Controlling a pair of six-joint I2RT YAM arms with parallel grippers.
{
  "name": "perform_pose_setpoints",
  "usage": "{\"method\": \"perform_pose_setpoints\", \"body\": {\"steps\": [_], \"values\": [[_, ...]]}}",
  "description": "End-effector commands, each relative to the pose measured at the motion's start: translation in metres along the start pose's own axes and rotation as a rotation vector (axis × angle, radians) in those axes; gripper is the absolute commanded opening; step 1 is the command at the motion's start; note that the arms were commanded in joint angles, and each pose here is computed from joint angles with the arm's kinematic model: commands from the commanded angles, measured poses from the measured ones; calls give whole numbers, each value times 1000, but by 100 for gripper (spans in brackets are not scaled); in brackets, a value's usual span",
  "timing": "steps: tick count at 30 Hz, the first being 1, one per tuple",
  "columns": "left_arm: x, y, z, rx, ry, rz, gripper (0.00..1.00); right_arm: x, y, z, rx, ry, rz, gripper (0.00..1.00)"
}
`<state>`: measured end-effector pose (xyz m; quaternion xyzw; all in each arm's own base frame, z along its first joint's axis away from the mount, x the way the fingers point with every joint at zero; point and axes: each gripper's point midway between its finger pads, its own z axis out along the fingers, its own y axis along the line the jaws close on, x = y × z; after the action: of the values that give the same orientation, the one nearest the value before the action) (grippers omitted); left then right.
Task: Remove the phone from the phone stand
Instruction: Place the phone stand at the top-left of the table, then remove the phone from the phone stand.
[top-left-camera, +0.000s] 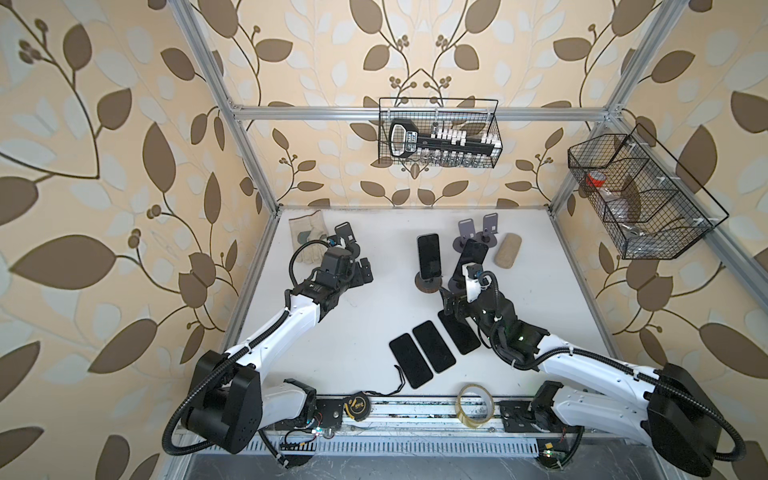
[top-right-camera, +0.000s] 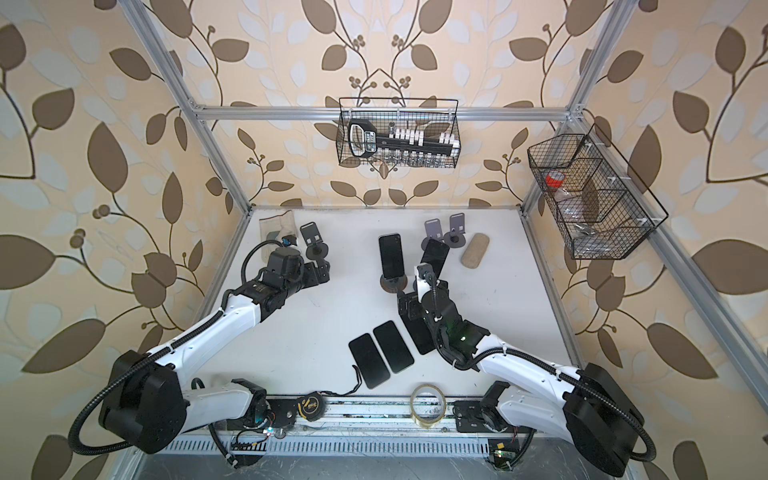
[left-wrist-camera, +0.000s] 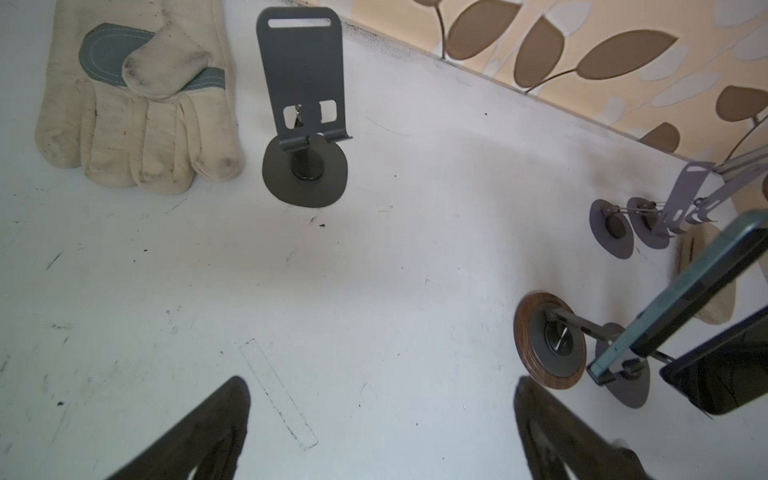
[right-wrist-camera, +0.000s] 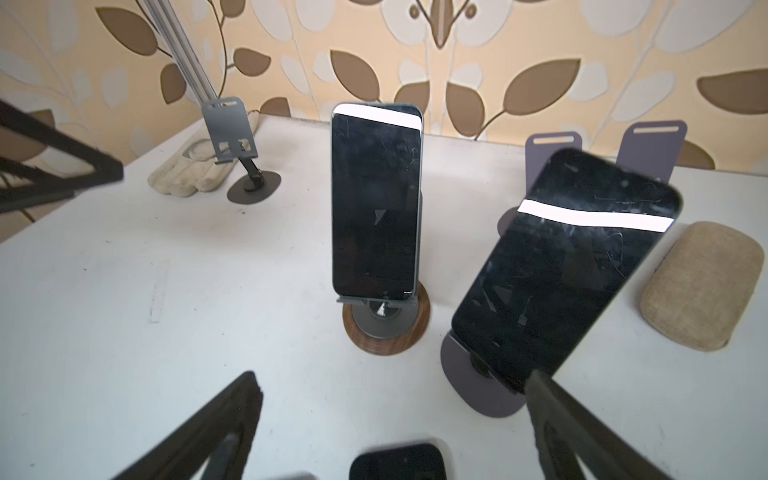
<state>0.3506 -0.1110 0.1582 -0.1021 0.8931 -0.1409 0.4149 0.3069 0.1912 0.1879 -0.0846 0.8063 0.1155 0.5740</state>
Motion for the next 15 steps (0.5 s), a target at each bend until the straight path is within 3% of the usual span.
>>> {"method": "perform_pose_setpoints", "body": {"steps": [1, 6, 15], "values": [[17, 0, -3, 17, -10, 4, 99, -23, 1, -1, 12, -2, 20, 100], [39, -19, -1, 167, -11, -32, 99, -54, -6, 6, 105, -4, 86, 100], [46, -32, -6, 204, -13, 50, 99, -62, 12, 54, -53, 124, 105, 100]]}}
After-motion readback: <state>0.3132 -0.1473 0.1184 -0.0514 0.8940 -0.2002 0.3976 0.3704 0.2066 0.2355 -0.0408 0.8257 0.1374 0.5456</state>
